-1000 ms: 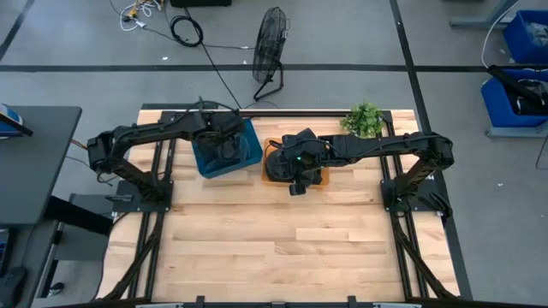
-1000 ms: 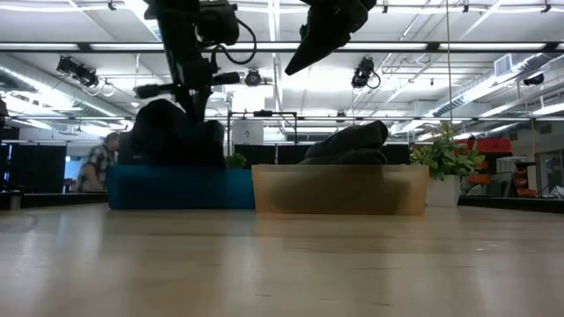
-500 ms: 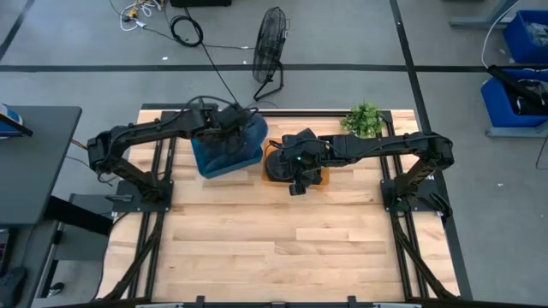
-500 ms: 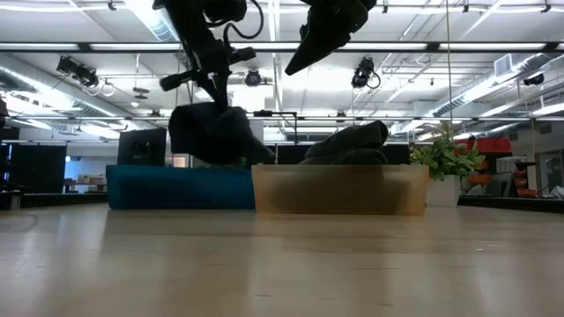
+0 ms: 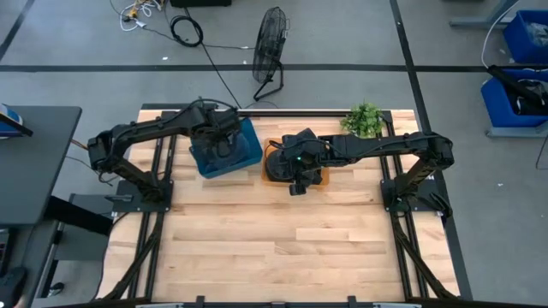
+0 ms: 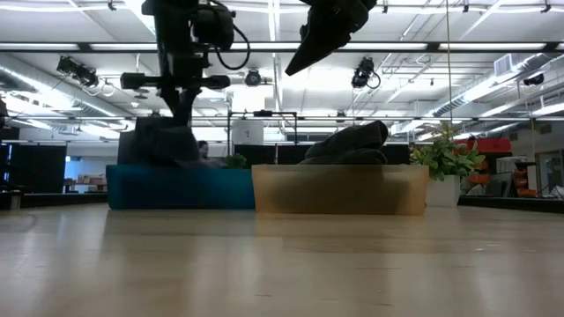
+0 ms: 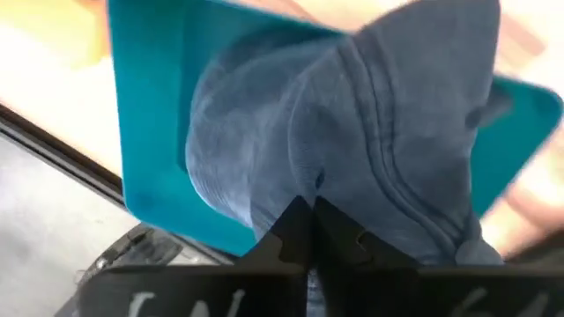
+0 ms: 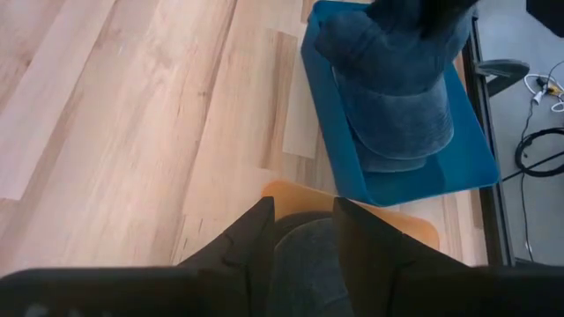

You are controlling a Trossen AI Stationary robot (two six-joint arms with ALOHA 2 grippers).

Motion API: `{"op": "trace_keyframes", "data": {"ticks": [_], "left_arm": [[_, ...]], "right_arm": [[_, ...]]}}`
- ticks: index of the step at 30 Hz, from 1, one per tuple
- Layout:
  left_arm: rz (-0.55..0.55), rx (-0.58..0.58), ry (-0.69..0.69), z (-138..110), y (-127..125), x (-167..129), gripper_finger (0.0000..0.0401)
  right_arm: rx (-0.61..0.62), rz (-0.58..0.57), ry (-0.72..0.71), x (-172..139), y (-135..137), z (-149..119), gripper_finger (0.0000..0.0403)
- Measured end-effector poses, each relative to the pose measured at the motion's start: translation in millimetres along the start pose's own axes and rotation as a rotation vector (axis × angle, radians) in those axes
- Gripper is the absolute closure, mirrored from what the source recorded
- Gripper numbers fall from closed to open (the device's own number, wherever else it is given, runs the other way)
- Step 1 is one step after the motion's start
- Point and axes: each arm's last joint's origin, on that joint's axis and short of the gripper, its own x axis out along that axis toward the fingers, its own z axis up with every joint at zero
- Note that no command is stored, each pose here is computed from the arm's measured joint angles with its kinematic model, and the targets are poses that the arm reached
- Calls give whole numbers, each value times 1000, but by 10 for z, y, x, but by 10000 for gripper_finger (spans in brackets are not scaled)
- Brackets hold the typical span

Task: Pick & Place hat
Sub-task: Put the blue cap into the blue bin

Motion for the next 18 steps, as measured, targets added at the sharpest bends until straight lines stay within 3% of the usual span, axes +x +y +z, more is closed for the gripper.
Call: {"op": "trace_keyframes", "data": {"ticks": [11,18], "left_arm": [[183,-326,-78,47,149,115,359],[190,-388,-84,48,158,113,299]], "right_arm": [[0,0,-1,0,0,1,282],[-6,-1,-1,0,0,1,282]]}}
